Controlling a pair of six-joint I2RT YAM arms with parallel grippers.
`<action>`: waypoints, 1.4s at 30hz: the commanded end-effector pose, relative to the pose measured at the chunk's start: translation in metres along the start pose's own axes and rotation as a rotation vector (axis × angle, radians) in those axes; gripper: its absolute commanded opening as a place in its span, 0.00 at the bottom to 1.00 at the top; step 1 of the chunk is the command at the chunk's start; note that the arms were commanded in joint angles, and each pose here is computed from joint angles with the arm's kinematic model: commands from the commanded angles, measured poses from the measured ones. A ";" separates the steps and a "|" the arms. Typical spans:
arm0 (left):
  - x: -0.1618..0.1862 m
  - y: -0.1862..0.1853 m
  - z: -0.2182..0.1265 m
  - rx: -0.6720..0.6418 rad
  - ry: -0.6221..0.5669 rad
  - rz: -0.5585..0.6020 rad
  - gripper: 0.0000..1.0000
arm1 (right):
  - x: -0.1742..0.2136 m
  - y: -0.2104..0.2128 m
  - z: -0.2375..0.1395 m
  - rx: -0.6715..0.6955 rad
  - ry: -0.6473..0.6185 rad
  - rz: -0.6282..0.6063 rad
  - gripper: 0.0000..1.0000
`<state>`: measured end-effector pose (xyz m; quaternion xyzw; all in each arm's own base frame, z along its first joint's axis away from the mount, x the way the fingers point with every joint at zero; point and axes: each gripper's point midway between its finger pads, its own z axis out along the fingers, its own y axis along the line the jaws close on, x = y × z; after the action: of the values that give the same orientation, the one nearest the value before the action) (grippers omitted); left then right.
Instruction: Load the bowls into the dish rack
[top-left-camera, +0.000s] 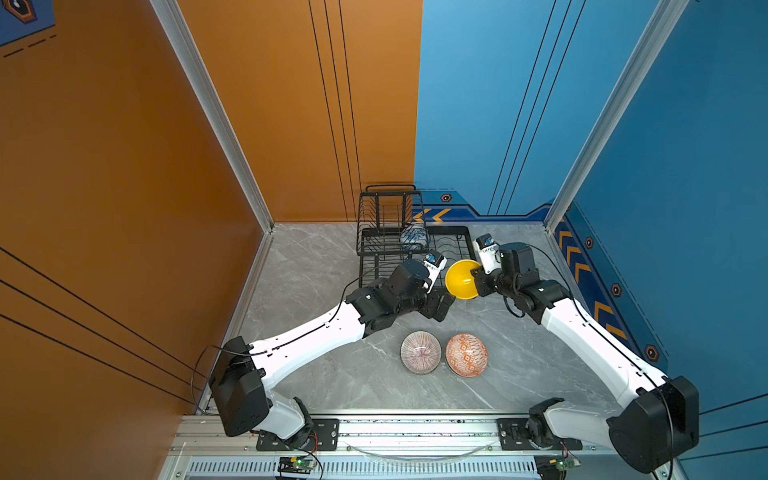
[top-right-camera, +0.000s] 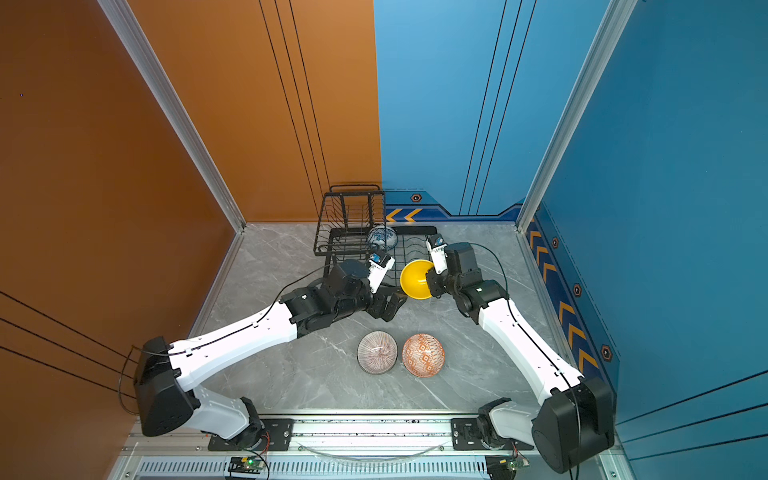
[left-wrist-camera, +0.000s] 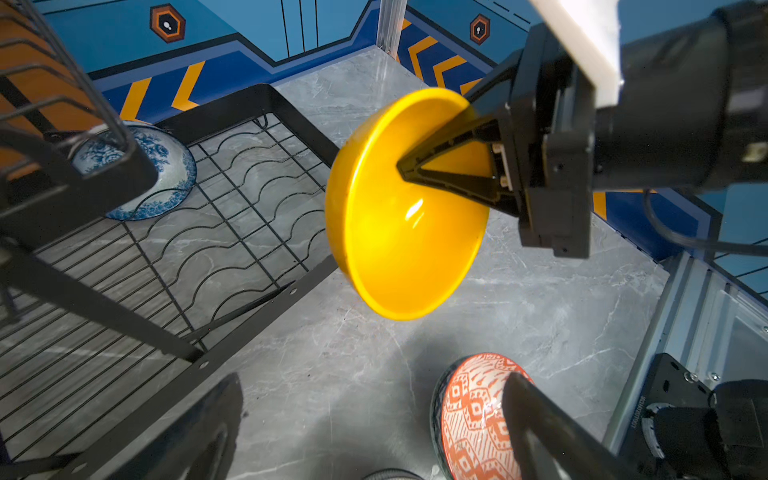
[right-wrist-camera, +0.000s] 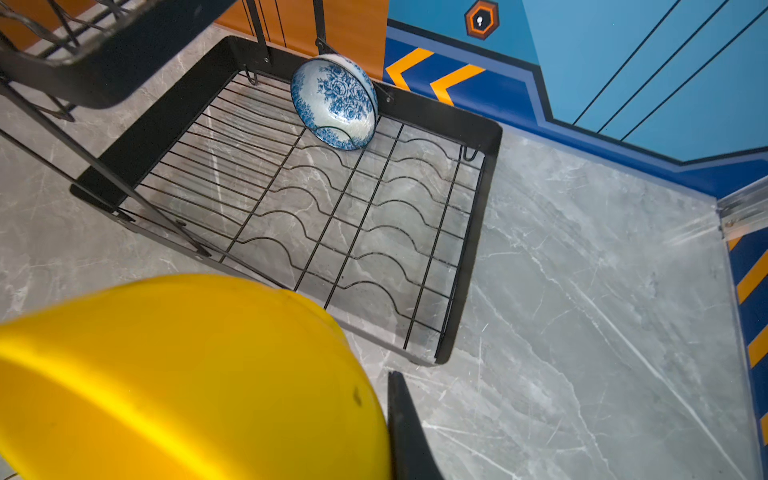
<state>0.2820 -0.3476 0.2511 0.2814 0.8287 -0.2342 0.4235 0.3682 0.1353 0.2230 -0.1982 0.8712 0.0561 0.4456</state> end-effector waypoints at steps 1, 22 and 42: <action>0.017 0.013 -0.011 -0.051 0.039 0.028 0.98 | -0.036 -0.006 0.002 0.045 -0.135 -0.124 0.00; 0.055 0.075 -0.025 -0.134 0.077 -0.070 0.98 | -0.088 -0.041 0.091 0.423 -0.306 -0.554 0.00; 0.052 0.091 -0.029 -0.167 0.027 -0.096 0.98 | -0.125 -0.106 0.170 0.784 -0.441 -0.667 0.00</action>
<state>0.3004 -0.2526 0.2091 0.2072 0.8661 -0.1794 0.4180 0.5973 0.1265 0.1960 -0.2976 0.6467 -0.3383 0.6154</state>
